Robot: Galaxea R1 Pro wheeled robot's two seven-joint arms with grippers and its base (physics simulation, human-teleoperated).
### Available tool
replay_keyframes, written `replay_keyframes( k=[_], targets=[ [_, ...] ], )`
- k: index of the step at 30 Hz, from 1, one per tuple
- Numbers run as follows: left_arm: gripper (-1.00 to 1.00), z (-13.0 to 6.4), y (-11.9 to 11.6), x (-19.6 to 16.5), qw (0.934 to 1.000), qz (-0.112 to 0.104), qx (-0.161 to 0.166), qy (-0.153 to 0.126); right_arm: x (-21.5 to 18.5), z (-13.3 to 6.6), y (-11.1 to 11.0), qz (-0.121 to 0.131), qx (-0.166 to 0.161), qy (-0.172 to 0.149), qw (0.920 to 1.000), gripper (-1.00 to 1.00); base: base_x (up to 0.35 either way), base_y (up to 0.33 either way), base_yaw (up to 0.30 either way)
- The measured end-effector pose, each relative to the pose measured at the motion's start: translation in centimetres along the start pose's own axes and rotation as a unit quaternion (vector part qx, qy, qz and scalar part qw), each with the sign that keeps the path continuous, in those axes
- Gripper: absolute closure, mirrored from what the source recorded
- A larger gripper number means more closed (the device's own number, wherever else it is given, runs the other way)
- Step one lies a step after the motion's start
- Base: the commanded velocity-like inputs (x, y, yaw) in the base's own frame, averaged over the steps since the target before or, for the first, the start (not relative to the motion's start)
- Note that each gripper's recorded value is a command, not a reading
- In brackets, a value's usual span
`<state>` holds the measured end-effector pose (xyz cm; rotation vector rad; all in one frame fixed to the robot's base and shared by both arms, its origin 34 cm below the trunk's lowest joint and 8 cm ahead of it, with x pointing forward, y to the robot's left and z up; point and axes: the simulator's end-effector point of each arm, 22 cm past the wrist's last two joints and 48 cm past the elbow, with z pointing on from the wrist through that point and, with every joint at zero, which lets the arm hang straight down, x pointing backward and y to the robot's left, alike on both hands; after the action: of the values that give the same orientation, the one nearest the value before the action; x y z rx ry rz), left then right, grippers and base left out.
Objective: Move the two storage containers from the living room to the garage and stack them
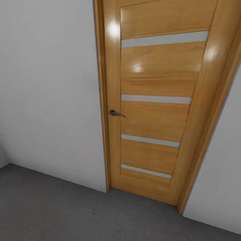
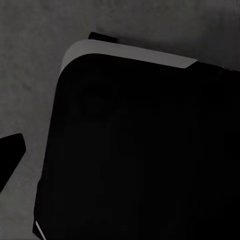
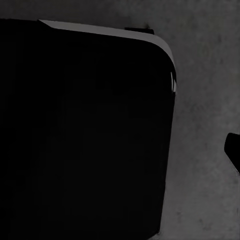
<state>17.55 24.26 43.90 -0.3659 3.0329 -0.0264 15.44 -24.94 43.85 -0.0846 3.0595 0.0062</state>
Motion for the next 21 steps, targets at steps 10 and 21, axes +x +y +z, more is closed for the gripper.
replay_keyframes(
  k=[10,21],
  targets=[
    [-1.00,0.01,0.00,-0.08,1.0000,0.001,0.000,-0.002,0.04,0.01,-0.16,0.000,0.001,0.001,1.0000,-1.00,0.283,0.103,0.000],
    [-1.00,0.02,0.00,-0.12,1.0000,0.000,0.000,-0.002,-0.12,0.02,0.16,-0.001,-0.001,-0.002,1.0000,-1.00,0.019,0.004,-0.114]
  ],
)
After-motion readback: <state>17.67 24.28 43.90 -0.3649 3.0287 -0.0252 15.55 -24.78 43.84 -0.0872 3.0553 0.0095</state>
